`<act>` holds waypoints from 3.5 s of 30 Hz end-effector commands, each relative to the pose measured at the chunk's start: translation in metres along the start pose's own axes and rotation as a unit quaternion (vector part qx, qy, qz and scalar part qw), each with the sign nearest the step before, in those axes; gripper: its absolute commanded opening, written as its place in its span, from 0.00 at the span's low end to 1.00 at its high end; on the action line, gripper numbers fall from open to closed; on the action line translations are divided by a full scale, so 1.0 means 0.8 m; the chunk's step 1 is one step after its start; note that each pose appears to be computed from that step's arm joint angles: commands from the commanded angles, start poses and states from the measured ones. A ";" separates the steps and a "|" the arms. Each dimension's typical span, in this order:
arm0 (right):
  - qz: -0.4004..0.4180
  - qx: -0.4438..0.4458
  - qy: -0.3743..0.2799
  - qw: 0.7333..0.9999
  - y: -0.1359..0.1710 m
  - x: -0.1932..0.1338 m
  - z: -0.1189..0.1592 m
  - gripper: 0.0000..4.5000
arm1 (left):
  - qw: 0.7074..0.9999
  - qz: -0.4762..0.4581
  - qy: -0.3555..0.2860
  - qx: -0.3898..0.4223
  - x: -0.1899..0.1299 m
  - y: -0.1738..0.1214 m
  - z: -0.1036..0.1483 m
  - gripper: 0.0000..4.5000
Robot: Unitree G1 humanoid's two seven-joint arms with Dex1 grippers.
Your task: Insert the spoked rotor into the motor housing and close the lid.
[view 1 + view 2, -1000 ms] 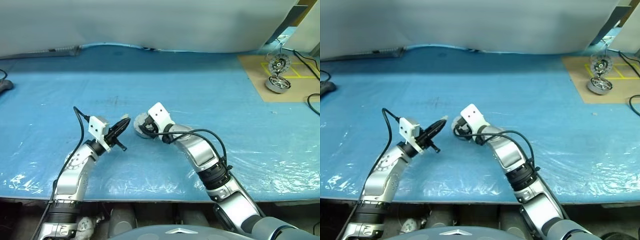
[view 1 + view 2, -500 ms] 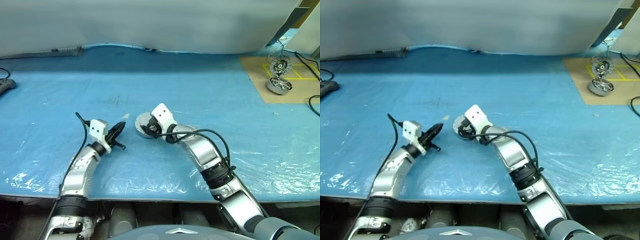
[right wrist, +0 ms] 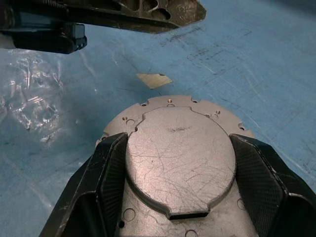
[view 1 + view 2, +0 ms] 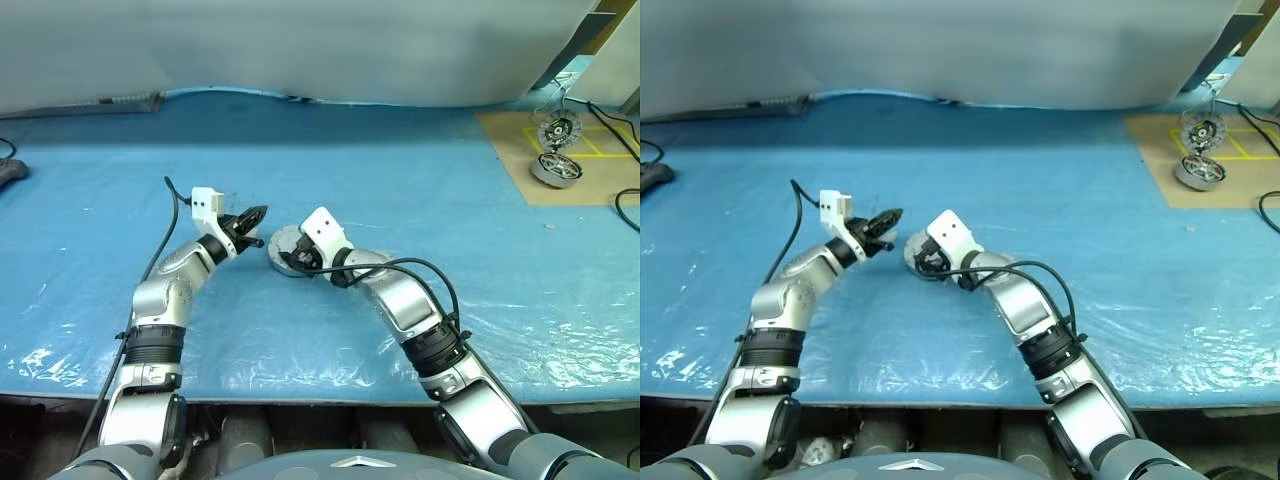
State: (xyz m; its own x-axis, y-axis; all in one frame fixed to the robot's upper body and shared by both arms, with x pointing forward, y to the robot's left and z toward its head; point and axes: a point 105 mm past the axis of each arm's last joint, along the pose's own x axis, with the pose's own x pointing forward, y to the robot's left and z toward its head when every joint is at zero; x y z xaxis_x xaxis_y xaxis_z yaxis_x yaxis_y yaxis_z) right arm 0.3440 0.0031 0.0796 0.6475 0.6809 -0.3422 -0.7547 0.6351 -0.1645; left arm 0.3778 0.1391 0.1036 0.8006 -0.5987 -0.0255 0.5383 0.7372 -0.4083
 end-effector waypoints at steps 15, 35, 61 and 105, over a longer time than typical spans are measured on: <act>-0.012 0.018 0.099 0.995 -0.002 0.001 -0.068 0.66 | 0.983 -0.102 0.145 0.050 -0.021 -0.022 -0.045 0.00; -0.005 0.041 0.052 0.998 -0.011 -0.013 -0.059 1.00 | 0.977 -0.081 0.174 0.090 -0.015 -0.011 -0.058 0.00; 0.081 0.504 -0.027 0.860 -0.013 -0.054 -0.035 1.00 | 0.974 -0.116 0.162 0.106 -0.007 -0.028 -0.057 0.00; 0.103 0.632 -0.157 0.752 -0.060 -0.058 0.026 0.25 | 0.939 -0.041 -0.103 -0.327 -0.036 -0.010 0.009 1.00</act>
State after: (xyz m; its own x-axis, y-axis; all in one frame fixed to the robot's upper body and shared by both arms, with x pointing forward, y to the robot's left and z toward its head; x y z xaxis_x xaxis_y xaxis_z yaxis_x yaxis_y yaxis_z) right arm 0.3434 -0.0520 0.0904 0.6625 0.7417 -0.1052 -0.1711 0.2865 0.9427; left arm 0.3555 0.1442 0.0976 0.8203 -0.5630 0.1002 0.3589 0.3705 -0.8567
